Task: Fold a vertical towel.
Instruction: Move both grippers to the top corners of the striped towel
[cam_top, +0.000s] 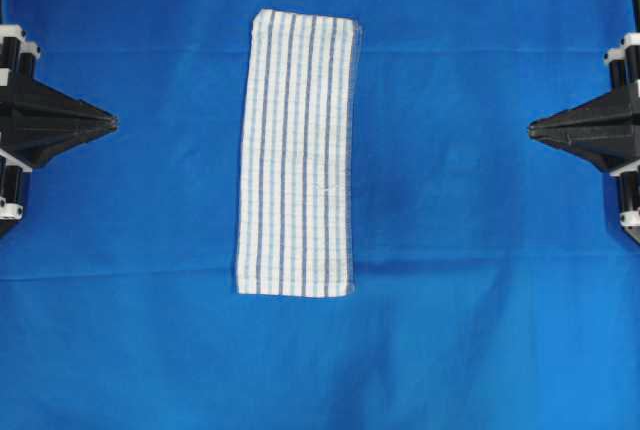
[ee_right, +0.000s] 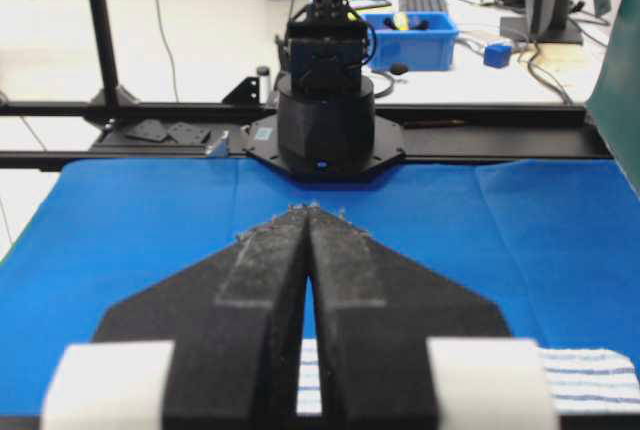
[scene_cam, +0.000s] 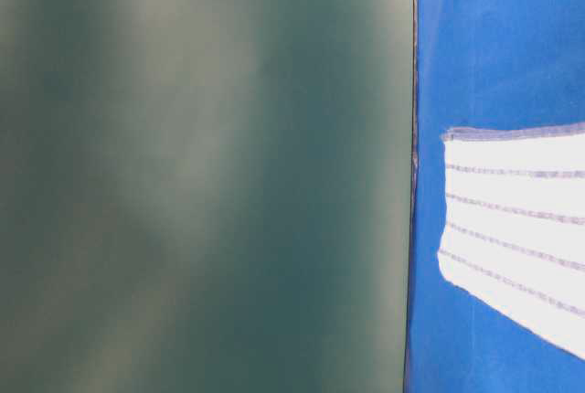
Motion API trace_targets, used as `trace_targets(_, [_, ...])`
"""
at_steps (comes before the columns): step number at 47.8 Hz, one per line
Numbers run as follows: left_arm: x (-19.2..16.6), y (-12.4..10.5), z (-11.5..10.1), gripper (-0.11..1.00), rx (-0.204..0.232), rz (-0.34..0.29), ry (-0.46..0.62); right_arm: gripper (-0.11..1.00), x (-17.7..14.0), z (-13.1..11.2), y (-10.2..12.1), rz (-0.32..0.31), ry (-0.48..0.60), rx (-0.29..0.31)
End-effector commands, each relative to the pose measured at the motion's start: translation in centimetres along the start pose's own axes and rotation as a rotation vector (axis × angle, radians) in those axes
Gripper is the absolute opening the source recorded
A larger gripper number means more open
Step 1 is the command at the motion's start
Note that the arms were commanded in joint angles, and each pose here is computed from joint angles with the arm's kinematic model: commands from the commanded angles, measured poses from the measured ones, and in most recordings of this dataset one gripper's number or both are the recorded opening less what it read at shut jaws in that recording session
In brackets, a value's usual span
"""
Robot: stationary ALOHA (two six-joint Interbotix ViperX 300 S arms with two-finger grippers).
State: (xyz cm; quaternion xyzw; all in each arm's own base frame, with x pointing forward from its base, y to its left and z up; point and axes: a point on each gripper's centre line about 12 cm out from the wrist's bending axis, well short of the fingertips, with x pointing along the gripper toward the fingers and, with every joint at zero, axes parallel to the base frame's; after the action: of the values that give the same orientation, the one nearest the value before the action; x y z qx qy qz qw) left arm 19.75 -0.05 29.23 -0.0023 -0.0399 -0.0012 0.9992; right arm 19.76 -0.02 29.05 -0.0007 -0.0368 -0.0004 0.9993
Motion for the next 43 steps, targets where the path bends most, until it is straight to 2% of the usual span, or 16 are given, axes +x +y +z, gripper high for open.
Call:
trace_targets(1, [0.8, 0.5, 1.1, 0.00, -0.054, 0.028, -0.015, 0.00, 0.6, 1.4, 0.0, -0.002, -0.031, 0.018])
trace_targets(7, [1.7, 1.3, 0.5, 0.00, -0.055, 0.064, 0.030, 0.00, 1.9, 1.6, -0.5, -0.026, 0.001, 0.027])
trace_targets(15, [3.7, 3.5, -1.4, 0.00, -0.057, 0.158, 0.128, 0.00, 4.1, 0.9, -3.0, -0.127, 0.103, 0.038])
trace_targets(27, [6.1, 8.2, -4.9, 0.01, -0.076, 0.318, 0.281, 0.00, 7.8, -3.2, -8.6, -0.307, 0.311, 0.077])
trace_targets(32, [7.2, 10.5, -6.9, 0.02, -0.089, 0.383, 0.354, 0.01, 9.4, -5.2, -10.5, -0.346, 0.409, 0.074])
trace_targets(34, [7.6, 11.4, -7.9, 0.07, -0.095, 0.403, 0.384, 0.01, 10.1, -6.0, -11.3, -0.357, 0.450, 0.070])
trace_targets(37, [8.2, 12.5, -9.1, 0.21, -0.106, 0.428, 0.422, 0.06, 10.9, -7.6, -12.8, -0.380, 0.520, 0.065])
trace_targets(43, [9.7, 14.7, -11.8, 0.57, -0.123, 0.467, 0.498, 0.43, 12.2, -10.4, -15.1, -0.412, 0.607, 0.068])
